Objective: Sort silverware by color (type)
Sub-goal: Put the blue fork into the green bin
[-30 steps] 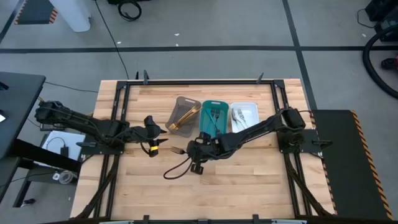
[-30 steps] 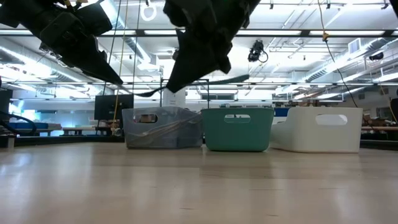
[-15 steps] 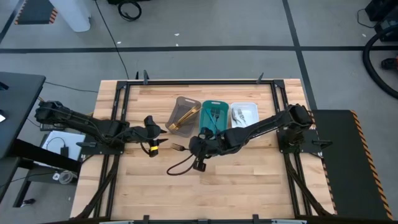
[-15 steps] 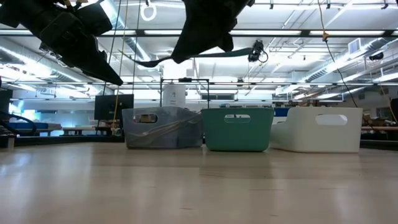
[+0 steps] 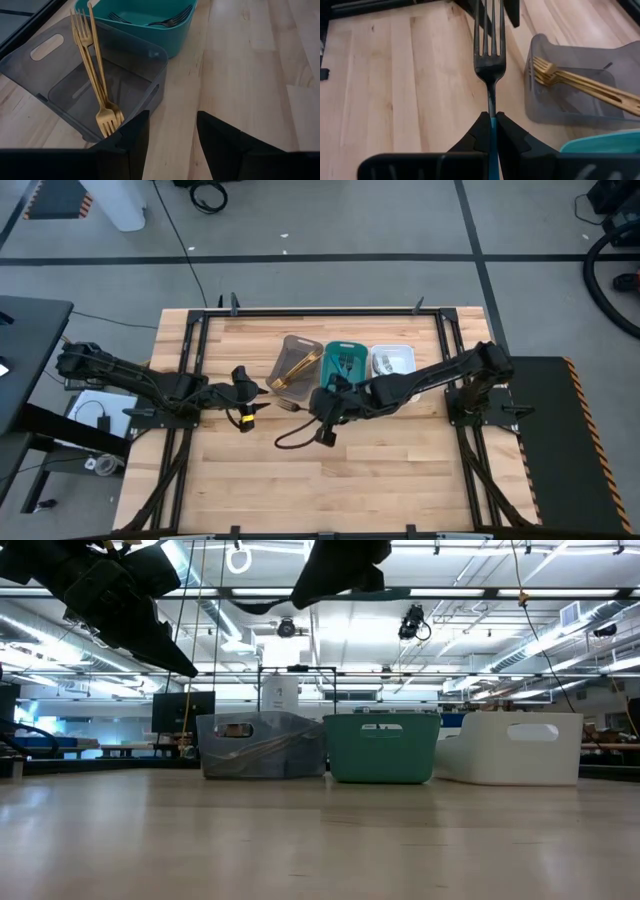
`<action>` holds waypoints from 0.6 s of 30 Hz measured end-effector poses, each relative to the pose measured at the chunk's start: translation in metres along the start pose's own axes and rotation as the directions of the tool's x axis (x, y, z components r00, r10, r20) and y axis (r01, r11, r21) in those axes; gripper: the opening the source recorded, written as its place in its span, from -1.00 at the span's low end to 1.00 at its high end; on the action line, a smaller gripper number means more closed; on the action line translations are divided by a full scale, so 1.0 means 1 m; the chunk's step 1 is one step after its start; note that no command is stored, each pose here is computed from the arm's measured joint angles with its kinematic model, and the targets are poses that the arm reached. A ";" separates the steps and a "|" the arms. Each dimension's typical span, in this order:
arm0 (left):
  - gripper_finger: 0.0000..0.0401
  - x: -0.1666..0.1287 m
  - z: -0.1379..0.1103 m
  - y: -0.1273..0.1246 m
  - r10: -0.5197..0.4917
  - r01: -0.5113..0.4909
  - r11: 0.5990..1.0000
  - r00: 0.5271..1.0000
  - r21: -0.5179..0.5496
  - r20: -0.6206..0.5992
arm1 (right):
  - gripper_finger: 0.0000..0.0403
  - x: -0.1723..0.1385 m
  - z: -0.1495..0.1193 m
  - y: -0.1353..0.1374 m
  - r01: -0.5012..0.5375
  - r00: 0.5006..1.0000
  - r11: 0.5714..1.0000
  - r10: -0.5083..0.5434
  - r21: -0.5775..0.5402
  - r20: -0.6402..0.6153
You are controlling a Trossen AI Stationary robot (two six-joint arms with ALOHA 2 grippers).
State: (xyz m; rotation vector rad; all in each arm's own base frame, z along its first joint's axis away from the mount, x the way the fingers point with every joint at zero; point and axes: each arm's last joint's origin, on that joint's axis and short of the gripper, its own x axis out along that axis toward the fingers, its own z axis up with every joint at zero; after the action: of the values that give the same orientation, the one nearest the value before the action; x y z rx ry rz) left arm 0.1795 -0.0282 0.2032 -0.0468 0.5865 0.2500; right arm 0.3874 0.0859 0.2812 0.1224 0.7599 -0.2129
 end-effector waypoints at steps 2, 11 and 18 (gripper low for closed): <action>-0.14 0.000 0.000 0.000 0.000 0.000 1.000 1.000 0.000 0.000 | -0.90 -0.003 0.001 -0.001 -0.003 1.000 1.000 0.003 0.000 0.007; -0.14 0.000 0.000 0.000 0.000 0.000 1.000 1.000 0.000 0.000 | -0.90 -0.004 0.000 -0.001 -0.001 1.000 1.000 0.001 -0.003 -0.008; -0.14 0.000 0.000 0.000 0.000 0.000 1.000 1.000 0.000 0.000 | -0.90 -0.003 0.000 -0.004 -0.002 1.000 1.000 0.003 0.008 -0.018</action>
State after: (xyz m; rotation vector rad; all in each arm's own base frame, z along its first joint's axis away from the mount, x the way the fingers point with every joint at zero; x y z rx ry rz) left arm 0.1795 -0.0283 0.2032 -0.0471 0.5864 0.2498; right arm 0.3849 0.0819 0.2831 0.1327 0.7767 -0.2126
